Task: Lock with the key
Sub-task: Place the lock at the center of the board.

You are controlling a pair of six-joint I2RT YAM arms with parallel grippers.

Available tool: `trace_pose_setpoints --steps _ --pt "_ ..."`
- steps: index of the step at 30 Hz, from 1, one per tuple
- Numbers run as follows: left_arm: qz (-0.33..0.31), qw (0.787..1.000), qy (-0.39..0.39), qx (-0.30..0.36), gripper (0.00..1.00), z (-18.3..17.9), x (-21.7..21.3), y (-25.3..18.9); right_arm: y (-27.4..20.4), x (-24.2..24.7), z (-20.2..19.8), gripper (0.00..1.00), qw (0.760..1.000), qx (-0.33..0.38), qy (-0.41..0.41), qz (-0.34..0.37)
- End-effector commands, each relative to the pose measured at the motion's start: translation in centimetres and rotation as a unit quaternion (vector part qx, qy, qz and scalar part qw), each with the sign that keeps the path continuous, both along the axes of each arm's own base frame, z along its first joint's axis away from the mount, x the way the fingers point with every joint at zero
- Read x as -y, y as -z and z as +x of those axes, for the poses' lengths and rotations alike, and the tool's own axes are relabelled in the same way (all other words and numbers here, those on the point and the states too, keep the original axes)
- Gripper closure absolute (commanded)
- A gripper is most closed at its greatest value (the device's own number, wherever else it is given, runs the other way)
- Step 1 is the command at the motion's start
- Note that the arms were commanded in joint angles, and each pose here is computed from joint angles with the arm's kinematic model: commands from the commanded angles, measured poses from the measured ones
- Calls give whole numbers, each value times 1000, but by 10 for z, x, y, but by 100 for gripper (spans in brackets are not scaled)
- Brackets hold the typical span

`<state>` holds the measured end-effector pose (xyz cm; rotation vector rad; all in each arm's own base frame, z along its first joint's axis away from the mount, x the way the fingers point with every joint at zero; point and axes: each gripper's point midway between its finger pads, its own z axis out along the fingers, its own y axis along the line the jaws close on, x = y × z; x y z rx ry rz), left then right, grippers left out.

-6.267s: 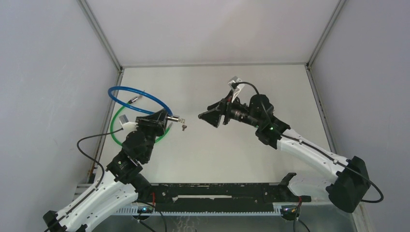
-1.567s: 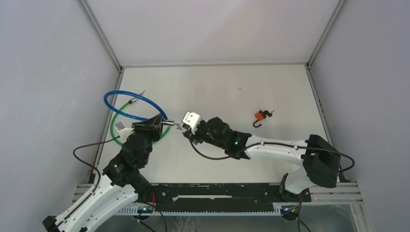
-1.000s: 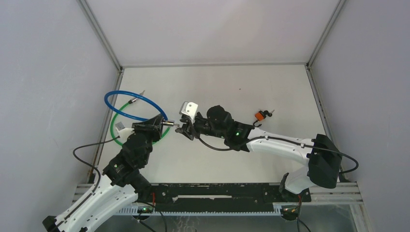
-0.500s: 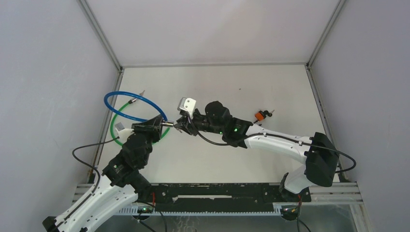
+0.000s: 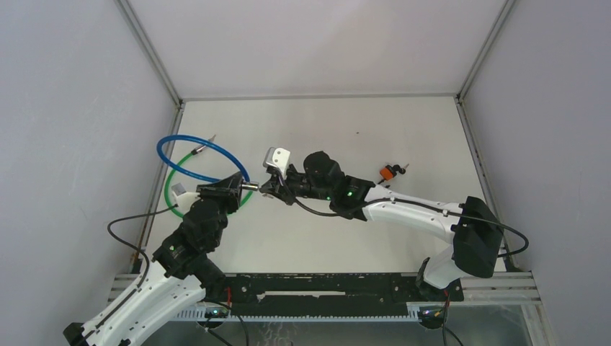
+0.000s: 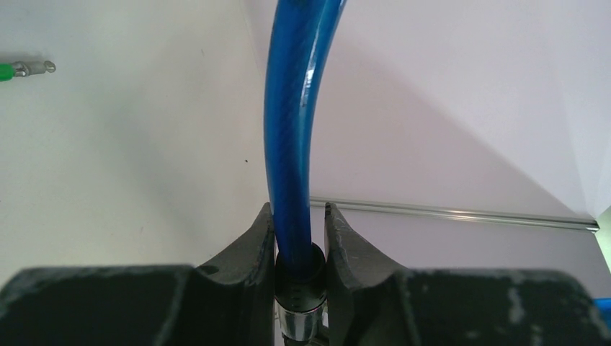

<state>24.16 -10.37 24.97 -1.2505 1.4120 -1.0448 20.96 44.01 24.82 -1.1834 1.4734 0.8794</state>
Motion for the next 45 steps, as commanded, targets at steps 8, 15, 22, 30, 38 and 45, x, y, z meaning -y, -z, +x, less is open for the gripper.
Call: trace_pose_setpoints --steps 8,15,22,30,38,45 --pt "-38 998 -11 39 100 2 -2 -29 -10 -8 0 100 1000 -10 -15 5" --pt "-38 998 -21 39 100 2 -7 -28 -9 12 5 100 999 -7 30 24" --pt "-31 998 -28 39 100 3 -10 -31 16 37 -3 100 997 -38 59 13" --pt "-24 999 -24 40 100 6 -5 -30 30 69 -20 100 994 -65 87 20" --pt "109 993 52 -6 100 24 29 -30 58 156 -5 100 950 -196 237 60" --pt "218 963 158 -15 100 51 77 -27 53 228 4 100 915 -213 328 93"
